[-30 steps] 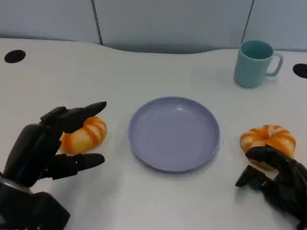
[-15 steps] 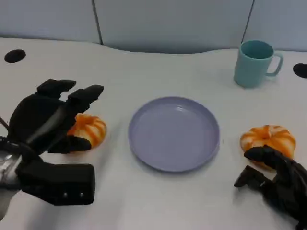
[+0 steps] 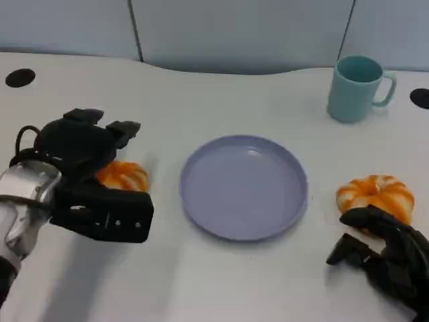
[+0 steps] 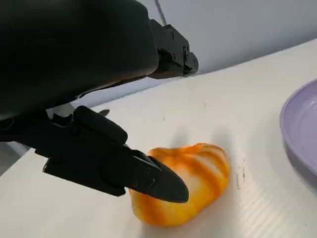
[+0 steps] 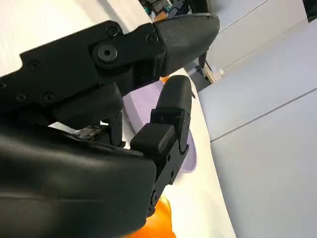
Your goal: Grasp the bread from the table and place it into the plate.
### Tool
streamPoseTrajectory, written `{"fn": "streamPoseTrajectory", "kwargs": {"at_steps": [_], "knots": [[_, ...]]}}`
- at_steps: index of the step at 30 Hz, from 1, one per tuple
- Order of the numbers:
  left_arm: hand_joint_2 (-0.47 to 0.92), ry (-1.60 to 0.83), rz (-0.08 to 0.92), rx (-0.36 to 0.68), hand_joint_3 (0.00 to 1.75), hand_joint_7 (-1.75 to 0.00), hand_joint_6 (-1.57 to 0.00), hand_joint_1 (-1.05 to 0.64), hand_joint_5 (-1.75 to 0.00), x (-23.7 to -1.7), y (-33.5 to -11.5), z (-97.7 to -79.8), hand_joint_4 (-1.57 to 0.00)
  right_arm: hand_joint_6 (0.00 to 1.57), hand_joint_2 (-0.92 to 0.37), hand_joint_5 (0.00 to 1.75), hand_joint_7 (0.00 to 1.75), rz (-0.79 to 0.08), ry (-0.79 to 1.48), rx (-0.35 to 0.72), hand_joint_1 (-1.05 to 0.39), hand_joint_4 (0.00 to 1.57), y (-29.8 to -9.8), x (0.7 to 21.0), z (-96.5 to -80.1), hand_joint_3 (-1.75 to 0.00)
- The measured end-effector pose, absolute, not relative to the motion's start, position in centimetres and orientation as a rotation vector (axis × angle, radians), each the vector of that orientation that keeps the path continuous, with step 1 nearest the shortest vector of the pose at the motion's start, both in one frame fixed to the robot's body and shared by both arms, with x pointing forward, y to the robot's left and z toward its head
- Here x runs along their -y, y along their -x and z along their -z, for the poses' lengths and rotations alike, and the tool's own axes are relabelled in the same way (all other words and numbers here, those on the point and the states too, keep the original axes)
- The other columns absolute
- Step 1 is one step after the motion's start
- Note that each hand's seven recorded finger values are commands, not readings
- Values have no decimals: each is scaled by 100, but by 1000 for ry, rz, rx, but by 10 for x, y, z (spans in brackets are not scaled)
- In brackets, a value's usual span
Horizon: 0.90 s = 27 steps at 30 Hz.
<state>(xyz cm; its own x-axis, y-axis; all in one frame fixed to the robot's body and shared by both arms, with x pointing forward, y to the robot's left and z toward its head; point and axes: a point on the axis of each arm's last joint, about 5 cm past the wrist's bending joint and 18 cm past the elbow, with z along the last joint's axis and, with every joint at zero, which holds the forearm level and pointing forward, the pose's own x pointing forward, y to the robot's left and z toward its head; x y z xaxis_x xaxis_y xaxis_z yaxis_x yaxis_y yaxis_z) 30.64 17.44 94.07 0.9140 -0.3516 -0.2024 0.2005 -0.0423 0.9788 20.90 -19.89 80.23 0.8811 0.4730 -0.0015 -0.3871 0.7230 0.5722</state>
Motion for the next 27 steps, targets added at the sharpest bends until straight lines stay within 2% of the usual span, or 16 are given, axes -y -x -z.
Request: {"fn": "streamPoseTrajectory", "kwargs": {"at_steps": [5, 8, 13, 22, 27], "knots": [[83, -1547, 485, 46, 1, 0, -7, -71, 0, -173, -313, -938, 0, 76, -92, 138, 85, -478, -604, -155, -44, 66, -209, 199, -803, -12], [82, -1568, 514, -65, 1, -1, -7, -72, 0, -172, -321, -934, -1, 77, -92, 137, 84, -478, -606, -154, -44, 66, -209, 198, -803, -11], [81, -1545, 544, -176, 0, -1, -10, -71, -1, -171, -328, -923, -2, 77, -92, 137, 83, -485, -614, -156, -44, 67, -208, 199, -802, -12], [83, -1543, 555, -226, 1, 0, -3, -72, 0, -164, -325, -903, 0, 75, -92, 138, 85, -472, -604, -154, -44, 65, -207, 199, -803, -10], [83, -1567, 552, -230, 0, 0, -3, -72, 0, -160, -325, -901, 0, 76, -92, 136, 85, -476, -627, -154, -44, 66, -207, 200, -802, -9]]}}
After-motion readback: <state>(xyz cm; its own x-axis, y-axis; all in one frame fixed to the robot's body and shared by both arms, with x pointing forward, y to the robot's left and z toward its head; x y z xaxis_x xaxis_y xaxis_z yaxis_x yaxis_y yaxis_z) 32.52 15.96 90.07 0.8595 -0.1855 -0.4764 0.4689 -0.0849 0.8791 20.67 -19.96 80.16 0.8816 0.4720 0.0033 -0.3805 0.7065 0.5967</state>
